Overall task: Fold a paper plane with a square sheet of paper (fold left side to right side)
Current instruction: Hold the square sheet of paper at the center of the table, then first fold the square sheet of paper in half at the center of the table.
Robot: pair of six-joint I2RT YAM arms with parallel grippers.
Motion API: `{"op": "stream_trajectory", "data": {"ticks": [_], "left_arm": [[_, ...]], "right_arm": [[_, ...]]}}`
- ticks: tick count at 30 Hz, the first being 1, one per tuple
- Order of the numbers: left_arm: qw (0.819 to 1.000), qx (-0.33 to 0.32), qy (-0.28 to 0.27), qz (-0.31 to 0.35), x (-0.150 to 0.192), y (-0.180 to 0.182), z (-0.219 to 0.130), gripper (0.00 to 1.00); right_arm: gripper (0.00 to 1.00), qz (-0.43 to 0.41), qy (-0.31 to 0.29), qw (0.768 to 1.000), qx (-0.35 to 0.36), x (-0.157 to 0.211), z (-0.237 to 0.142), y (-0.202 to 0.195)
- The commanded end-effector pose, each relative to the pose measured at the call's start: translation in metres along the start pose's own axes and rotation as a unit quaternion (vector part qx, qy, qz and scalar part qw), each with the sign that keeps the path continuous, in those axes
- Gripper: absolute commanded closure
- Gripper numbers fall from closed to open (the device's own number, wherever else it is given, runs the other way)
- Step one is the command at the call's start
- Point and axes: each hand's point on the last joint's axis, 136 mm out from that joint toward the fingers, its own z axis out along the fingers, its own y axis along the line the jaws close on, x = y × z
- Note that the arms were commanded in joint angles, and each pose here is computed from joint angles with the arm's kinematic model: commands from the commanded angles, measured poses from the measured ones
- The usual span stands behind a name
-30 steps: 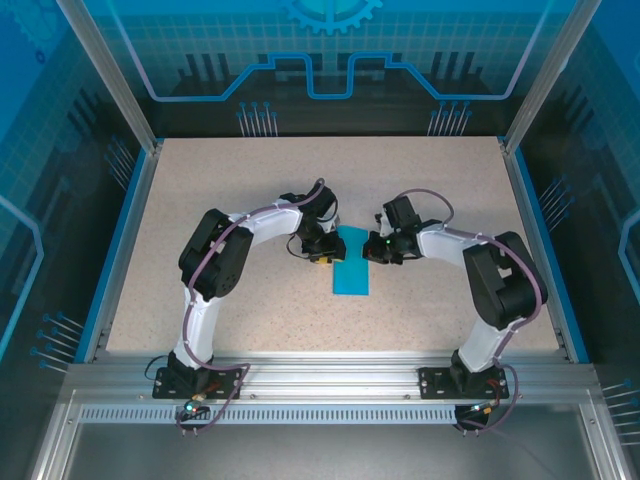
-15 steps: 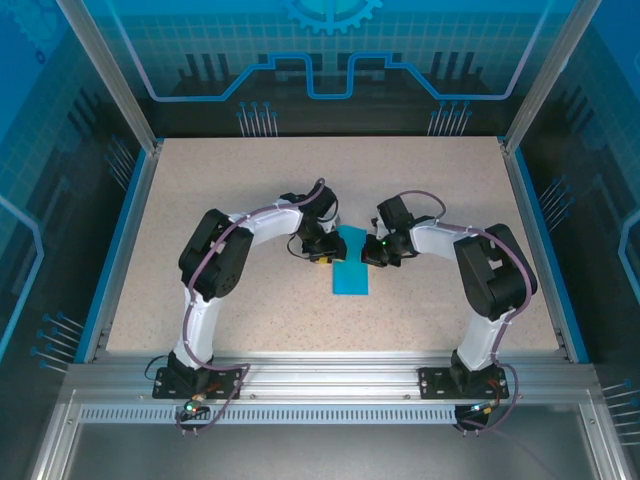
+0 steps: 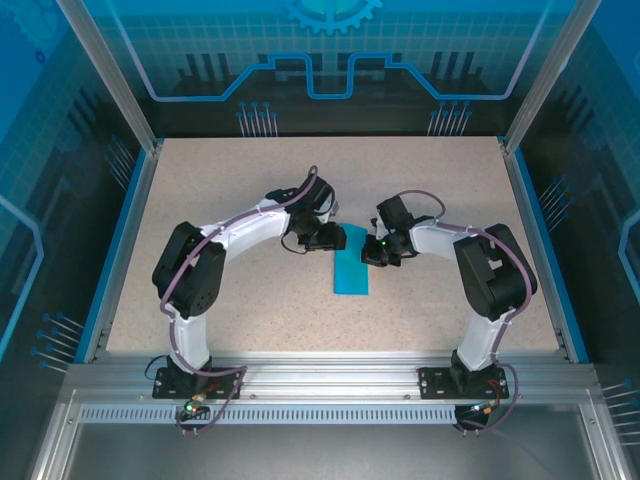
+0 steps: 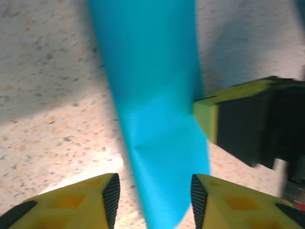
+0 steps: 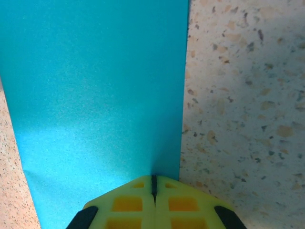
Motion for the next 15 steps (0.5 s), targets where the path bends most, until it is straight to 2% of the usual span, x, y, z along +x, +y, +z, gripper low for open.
{"op": "stream_trajectory", "data": {"ticks": [1,6,15], "left_arm": [[0.997,0.069,0.031,0.006,0.011,-0.021,0.009,0.58],[0.990,0.122,0.069,-0.007,0.017,-0.031,0.033,0.64],[0.991,0.086,0.096,-0.027,0.026,-0.004,0.067,0.66]], "right_arm": [[1.00,0.017,0.064,0.995,0.079,0.039,0.015,-0.038],[1.00,0.016,0.067,0.994,0.080,0.040,0.015,-0.039],[1.00,0.016,0.069,0.994,0.085,0.041,0.015,-0.041]]}}
